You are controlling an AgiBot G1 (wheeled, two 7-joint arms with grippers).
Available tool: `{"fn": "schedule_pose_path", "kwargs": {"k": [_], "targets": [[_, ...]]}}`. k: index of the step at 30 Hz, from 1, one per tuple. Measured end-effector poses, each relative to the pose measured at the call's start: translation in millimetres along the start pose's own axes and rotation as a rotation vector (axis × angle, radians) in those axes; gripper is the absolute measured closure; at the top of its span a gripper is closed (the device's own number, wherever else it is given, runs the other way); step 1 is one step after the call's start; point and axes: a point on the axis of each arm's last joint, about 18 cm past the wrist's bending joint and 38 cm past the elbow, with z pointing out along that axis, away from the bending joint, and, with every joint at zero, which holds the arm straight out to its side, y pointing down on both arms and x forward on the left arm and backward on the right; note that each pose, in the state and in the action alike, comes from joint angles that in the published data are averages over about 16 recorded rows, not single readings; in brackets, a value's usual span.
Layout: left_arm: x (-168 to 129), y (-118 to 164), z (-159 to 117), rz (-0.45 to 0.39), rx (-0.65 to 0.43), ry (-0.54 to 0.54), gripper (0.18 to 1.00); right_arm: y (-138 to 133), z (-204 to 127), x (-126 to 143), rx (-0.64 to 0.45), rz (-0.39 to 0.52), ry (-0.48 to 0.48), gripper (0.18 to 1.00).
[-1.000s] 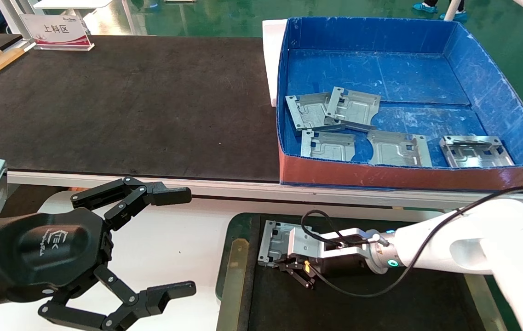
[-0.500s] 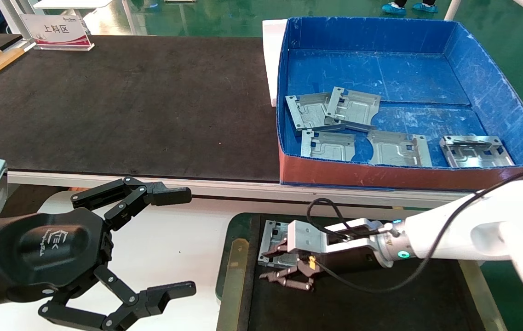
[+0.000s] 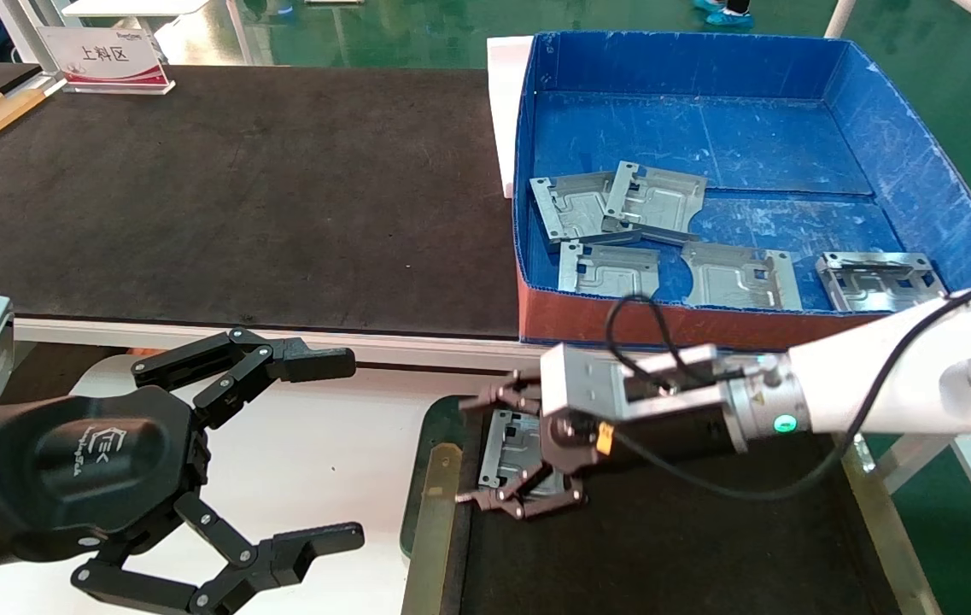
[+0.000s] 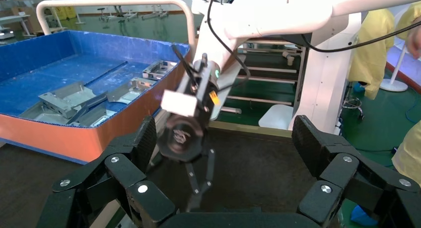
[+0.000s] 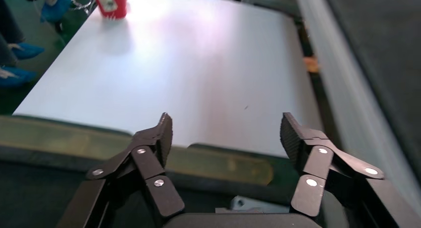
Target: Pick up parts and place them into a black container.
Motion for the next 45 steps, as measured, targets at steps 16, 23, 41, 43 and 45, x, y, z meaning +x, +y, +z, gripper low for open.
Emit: {"fn": "schedule_pose_path", "kwargs": {"k": [16, 23, 41, 43, 45], "targets": [[0, 0, 0, 0.000, 0.000, 0.000, 0.184, -99, -64, 34, 0.239, -0.074, 0.119, 0.222], [0, 0, 0, 0.000, 0.000, 0.000, 0.184, -114, -85, 33, 0.295, -0.072, 0.143, 0.187], [0, 0, 0, 0.000, 0.000, -0.001, 0.184, -99, -99, 12, 0.329, -0.022, 0.156, 0.178], [0, 0, 0, 0.000, 0.000, -0.001, 0.184, -96, -101, 8, 0.334, -0.013, 0.158, 0.178], [0, 0, 0, 0.000, 0.000, -0.001, 0.184, -94, -104, 4, 0.338, -0.004, 0.160, 0.178]]}}
